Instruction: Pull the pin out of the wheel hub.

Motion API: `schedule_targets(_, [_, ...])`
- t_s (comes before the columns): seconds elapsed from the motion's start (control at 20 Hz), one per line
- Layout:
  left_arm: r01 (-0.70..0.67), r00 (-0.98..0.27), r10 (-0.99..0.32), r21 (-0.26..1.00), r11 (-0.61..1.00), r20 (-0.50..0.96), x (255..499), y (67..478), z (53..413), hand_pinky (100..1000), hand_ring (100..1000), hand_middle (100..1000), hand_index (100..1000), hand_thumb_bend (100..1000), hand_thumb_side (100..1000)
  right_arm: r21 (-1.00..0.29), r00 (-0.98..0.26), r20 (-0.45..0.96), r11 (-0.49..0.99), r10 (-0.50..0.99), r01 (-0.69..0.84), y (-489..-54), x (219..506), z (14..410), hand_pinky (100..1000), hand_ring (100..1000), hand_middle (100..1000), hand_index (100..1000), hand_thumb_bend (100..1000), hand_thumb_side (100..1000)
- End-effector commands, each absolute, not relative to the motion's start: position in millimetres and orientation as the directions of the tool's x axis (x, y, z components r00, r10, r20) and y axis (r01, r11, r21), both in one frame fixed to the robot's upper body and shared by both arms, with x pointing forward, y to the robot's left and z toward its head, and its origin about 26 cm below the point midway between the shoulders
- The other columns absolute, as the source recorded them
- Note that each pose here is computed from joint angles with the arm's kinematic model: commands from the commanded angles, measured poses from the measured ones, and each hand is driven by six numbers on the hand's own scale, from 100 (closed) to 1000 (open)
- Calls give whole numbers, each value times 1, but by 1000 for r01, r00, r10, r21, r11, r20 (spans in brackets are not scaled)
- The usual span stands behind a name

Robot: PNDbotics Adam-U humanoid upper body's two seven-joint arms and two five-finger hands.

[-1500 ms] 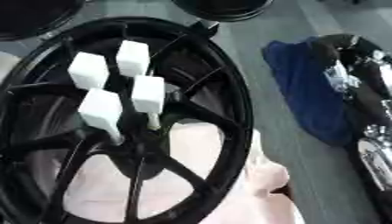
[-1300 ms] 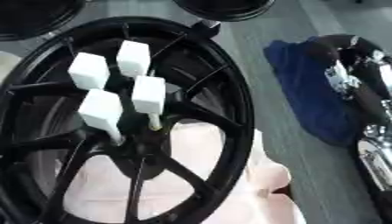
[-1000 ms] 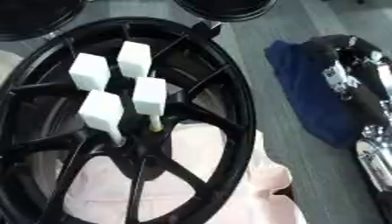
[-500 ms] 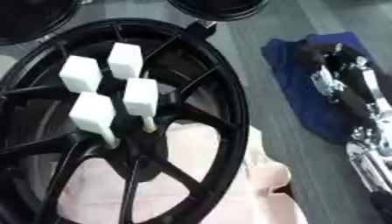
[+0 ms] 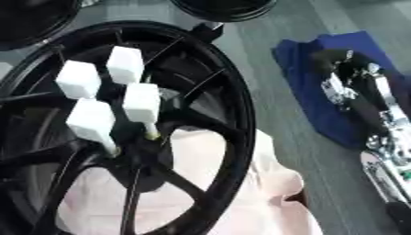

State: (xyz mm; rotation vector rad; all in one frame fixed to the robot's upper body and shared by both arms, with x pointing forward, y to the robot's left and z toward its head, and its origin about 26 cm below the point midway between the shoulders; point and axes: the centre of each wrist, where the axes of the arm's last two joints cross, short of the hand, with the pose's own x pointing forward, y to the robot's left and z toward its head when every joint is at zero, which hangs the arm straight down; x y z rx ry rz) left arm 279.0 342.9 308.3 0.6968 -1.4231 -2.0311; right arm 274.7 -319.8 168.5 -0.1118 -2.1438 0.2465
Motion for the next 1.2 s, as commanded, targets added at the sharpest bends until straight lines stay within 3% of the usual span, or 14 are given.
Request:
schedule_targets(0.05, [155, -728, -668, 913, -377, -152, 274, 336, 334, 897, 850, 814, 878, 317, 717, -262, -567, 797, 965, 209, -13, -322, 273, 177, 807, 691, 642, 610, 361, 454])
schedule_targets(0.6, [137, -771, -625, 926, -351, -123, 276, 293, 372, 894, 840, 796, 869, 337, 684, -276, -562, 801, 960, 208, -38, -320, 273, 178, 806, 690, 641, 609, 359, 457])
schedule_targets(1.2, [182, -705, -709, 960, -211, -22, 289, 258, 375, 887, 810, 751, 859, 443, 603, -274, -555, 808, 960, 200, -52, -318, 273, 177, 805, 689, 640, 608, 357, 459])
